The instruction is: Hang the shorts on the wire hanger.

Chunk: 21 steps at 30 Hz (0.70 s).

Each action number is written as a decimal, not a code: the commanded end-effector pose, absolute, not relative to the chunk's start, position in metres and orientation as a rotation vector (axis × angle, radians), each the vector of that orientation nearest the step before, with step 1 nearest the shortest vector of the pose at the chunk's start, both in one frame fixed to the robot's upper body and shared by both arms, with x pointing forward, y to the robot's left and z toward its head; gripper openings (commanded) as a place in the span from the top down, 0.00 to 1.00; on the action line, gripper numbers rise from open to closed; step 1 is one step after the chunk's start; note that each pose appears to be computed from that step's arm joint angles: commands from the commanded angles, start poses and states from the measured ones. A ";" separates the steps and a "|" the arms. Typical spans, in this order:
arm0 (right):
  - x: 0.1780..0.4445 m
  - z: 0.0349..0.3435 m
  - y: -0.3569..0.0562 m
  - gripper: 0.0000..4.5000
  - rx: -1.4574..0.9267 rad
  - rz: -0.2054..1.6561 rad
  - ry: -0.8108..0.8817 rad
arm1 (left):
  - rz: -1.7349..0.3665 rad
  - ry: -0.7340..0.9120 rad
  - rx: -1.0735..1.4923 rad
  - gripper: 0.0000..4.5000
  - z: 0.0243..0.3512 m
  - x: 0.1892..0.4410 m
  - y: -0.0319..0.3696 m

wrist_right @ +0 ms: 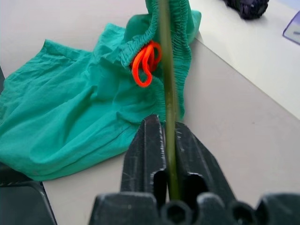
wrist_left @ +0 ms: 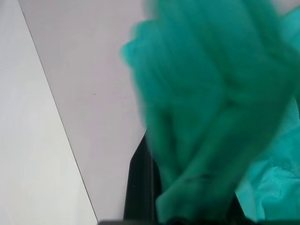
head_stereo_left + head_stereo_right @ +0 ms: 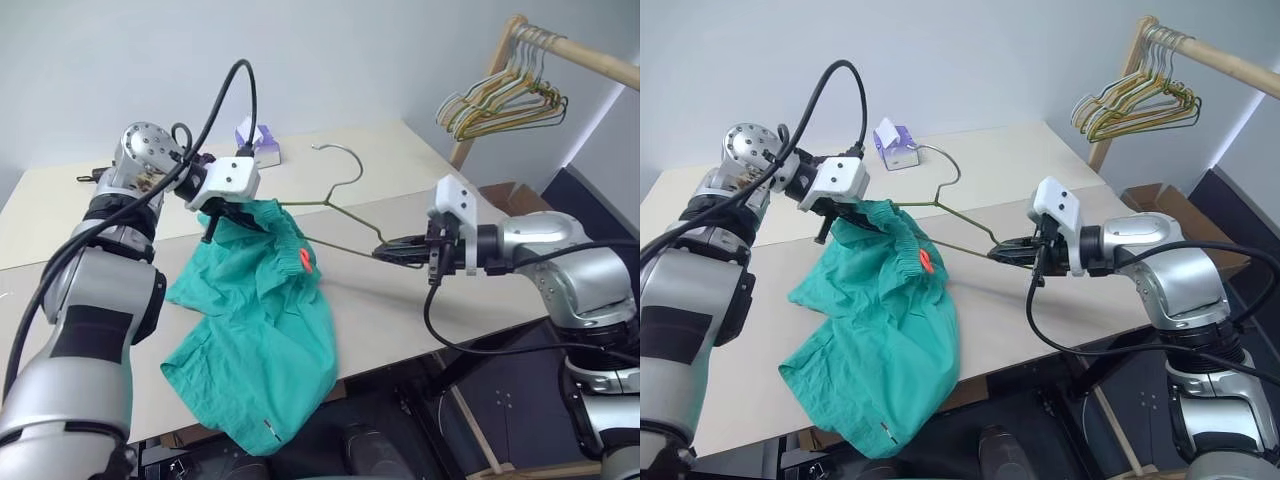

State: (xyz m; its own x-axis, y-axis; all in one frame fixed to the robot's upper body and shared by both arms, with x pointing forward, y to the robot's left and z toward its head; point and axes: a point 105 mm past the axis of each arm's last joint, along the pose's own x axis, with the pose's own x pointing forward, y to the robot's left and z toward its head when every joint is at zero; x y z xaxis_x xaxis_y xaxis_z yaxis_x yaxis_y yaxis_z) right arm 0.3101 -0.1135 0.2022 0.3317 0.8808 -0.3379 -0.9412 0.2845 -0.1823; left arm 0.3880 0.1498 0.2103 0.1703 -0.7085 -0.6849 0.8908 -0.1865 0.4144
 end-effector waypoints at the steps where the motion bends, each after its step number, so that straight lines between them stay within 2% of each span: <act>1: 0.318 0.214 -0.134 0.70 -0.384 1.123 0.124 | -1.426 0.171 0.926 1.00 0.226 0.388 0.152; 5: 0.323 0.223 -0.178 0.40 -0.314 0.925 0.096 | -1.405 0.147 0.819 1.00 0.229 0.387 0.158; 9: 0.311 0.219 -0.202 0.11 -0.251 0.827 0.083 | -1.395 0.154 0.788 1.00 0.226 0.386 0.164; 11: 0.302 0.217 -0.208 0.00 -0.197 0.792 0.066 | -1.387 0.156 0.766 1.00 0.226 0.385 0.167; 15: 0.288 0.203 -0.208 0.00 -0.111 0.752 0.071 | -1.383 0.174 0.741 1.00 0.223 0.384 0.172; 21: 0.290 0.202 -0.194 0.00 -0.094 0.774 0.069 | -1.409 0.226 0.768 1.00 0.213 0.380 0.173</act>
State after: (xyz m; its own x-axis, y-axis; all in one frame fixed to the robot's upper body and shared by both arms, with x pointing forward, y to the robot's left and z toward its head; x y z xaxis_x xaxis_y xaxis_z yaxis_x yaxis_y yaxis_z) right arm 0.2790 -0.1584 0.1917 0.5820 0.8090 -0.0825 -0.8124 0.5829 -0.0145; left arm 0.3776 0.1243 0.2043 0.0646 -0.8337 -0.5485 0.9176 -0.1664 0.3611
